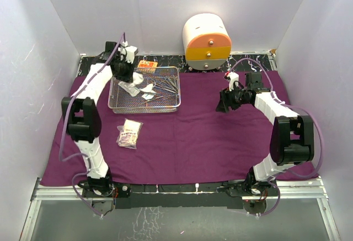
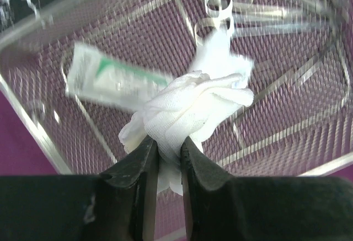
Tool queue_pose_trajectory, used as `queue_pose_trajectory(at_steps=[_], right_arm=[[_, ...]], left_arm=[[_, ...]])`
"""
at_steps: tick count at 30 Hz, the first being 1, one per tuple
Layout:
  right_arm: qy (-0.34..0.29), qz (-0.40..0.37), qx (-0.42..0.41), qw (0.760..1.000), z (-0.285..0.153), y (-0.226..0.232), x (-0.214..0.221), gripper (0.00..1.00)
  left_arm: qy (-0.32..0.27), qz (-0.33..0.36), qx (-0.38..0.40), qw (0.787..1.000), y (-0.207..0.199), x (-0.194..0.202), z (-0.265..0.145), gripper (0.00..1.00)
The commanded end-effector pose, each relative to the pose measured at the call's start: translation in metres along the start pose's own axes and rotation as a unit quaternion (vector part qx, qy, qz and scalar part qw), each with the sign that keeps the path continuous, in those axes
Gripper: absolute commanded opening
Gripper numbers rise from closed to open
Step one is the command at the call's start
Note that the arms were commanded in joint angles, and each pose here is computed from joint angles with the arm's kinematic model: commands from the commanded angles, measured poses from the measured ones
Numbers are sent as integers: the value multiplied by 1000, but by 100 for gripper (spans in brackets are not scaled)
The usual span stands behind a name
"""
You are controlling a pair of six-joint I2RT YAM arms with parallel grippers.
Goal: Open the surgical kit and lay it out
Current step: Place the medical item in the surgical kit.
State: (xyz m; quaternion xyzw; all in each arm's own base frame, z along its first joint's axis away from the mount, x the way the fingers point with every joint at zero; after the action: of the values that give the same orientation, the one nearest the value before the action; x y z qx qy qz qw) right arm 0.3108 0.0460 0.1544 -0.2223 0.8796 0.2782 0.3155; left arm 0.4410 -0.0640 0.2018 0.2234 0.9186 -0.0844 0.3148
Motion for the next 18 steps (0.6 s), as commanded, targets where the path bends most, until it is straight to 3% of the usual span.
queue_pose_trajectory(at_steps=[1,9,18], right_arm=[[-44,-29,21,998,-18,-4,-19,60],[-55,-36,20,998,-23,-1,-23,60],[-63,-42,23,997,-28,2,-25,61]], left_arm=[[30,60,-24,997,-7,36,-68,0],[118,23,-23,992,-11,128,-120,0],[164,-15,-29,986,5,180,-105,0]])
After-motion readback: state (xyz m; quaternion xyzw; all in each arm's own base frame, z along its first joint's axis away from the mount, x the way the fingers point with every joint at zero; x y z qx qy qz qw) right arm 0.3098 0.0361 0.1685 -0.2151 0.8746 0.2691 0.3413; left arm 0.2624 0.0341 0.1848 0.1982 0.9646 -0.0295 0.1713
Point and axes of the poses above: each gripper's point midway between its finger pads, its own z axis out along the fingers, its own y axis along the line the jaws close on, x = y × z, the point moved 9 cm from there along -z, back along the fingers, and after that the axes turned 4 degrees about z, right-handed, at the moved point
